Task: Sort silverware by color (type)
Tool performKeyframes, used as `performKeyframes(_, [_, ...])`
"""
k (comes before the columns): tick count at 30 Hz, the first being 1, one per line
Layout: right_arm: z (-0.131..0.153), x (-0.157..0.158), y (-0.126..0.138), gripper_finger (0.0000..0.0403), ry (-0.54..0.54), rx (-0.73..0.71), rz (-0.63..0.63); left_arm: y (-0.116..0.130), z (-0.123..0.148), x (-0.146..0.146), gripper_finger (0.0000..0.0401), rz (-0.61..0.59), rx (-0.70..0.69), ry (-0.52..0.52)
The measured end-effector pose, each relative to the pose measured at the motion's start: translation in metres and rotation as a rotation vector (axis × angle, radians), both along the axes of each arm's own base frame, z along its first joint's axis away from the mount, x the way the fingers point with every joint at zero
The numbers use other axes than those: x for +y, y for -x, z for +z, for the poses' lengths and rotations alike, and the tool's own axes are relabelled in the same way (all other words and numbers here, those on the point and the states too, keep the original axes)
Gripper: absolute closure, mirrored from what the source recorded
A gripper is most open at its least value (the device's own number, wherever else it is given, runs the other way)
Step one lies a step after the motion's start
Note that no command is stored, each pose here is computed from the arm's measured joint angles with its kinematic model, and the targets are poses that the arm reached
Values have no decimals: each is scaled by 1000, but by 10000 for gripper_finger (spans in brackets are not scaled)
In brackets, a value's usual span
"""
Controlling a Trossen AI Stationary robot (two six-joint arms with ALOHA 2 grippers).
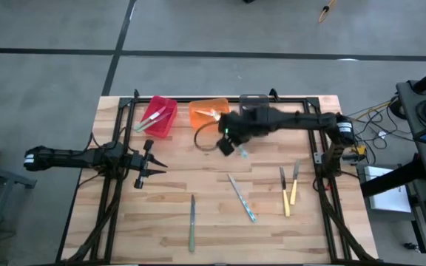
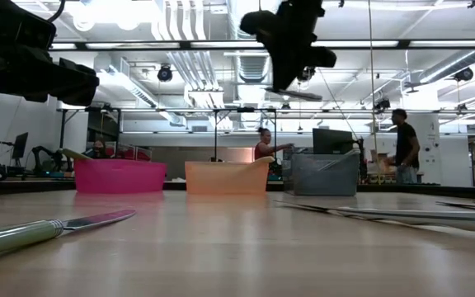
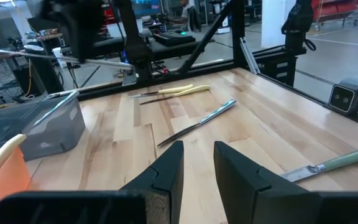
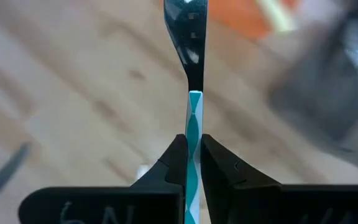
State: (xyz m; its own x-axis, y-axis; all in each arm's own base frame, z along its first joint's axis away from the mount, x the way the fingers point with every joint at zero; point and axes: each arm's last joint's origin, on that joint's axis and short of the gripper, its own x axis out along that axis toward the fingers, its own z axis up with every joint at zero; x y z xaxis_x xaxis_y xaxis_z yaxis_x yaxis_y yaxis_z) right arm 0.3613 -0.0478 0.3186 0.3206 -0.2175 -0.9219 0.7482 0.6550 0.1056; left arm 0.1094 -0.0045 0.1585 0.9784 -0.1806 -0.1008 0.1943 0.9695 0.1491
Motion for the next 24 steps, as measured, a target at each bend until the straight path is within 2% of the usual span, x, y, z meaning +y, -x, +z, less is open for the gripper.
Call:
performKeyframes(6, [9,-45,24,388,-60,121,-84,0,0,0,330,0,0,0])
performKeyframes(12, [5,-89,42,388,-173,142,-141,0,0,0,330,0,1,-3])
performKeyframes(19, [-18,-134,52,388,-292,189,-181,0,0,0,330,0,1,-4])
performKeyframes(24, [-38,-152,60,388,-393,284,-176,0,0,1,330,34,3,-8])
